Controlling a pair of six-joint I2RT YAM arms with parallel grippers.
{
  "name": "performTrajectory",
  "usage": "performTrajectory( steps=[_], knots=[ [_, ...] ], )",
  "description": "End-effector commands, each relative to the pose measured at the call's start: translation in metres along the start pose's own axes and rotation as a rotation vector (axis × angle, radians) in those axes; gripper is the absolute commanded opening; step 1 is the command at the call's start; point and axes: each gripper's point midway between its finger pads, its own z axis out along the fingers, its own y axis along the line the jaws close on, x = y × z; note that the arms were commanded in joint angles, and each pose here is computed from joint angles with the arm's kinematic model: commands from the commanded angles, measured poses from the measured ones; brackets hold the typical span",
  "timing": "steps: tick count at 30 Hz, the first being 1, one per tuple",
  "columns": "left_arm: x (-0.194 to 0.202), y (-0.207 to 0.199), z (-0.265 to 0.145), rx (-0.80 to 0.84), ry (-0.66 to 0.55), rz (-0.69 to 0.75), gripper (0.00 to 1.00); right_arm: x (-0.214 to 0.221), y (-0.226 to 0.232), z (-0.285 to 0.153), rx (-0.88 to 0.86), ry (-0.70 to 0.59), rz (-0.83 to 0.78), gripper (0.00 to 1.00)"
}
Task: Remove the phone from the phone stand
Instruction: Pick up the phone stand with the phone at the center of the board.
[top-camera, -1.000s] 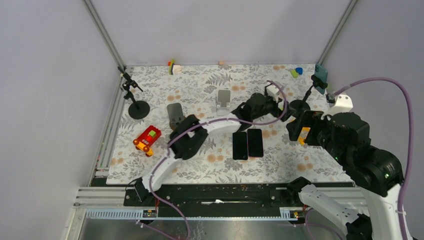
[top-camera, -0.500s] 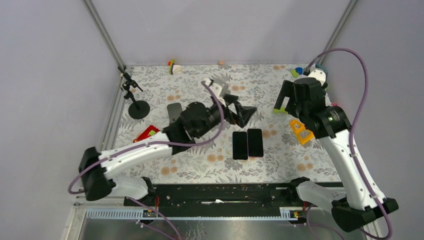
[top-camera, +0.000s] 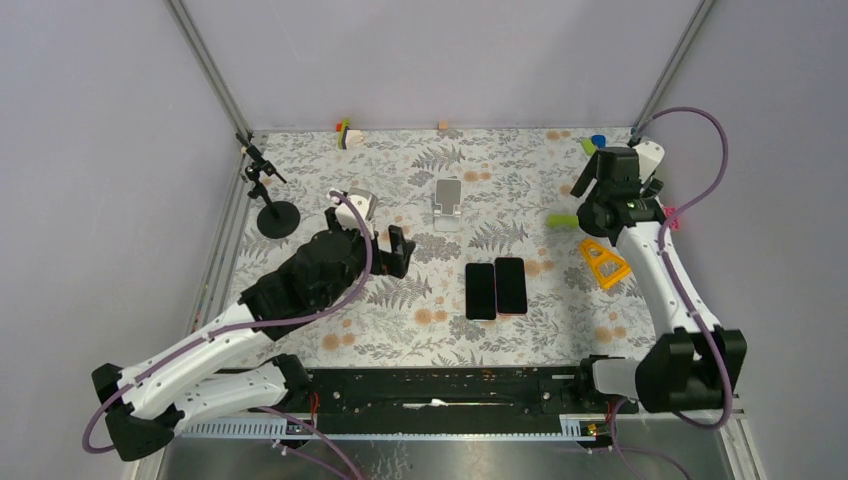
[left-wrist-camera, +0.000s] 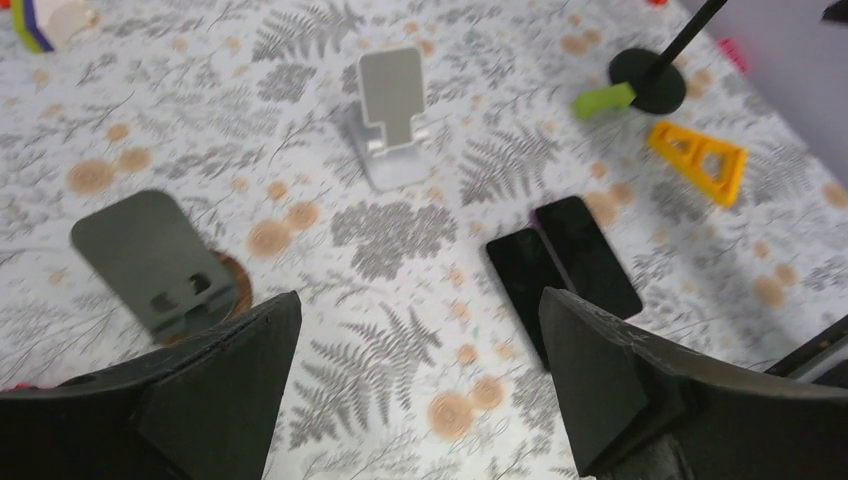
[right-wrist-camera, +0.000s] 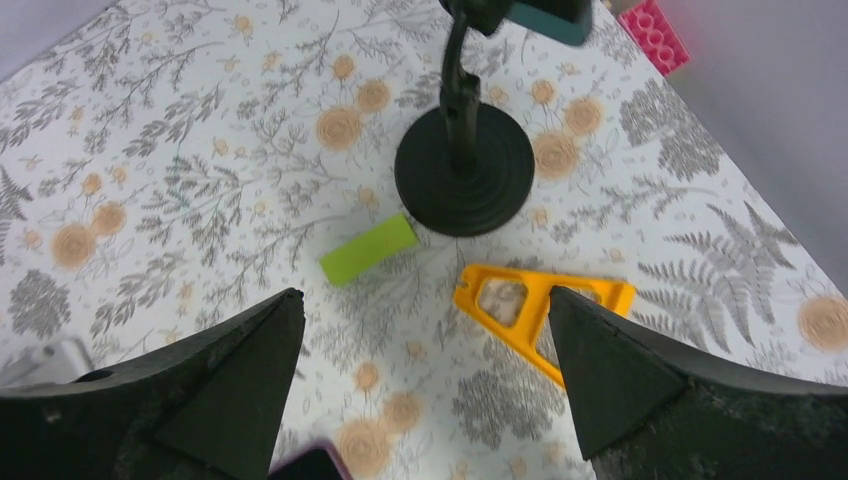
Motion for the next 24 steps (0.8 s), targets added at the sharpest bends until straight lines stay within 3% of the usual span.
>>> performTrajectory(
  steps=[1,9,24],
  knots=[
    [0.01,0.026,-0.016,-0.081,0.02,0.026,0.99,-0.039,0.011,0.033,0.014,-0.134,0.017,0.98],
    [0.011,0.044,-0.03,-0.12,0.007,0.075,0.99,-0.047,0.0,0.08,0.116,-0.118,-0.018,0.95],
    [0.018,0.059,-0.038,-0.159,0.011,0.114,0.99,-0.053,0.009,0.121,0.081,-0.179,-0.038,0.89]
  ],
)
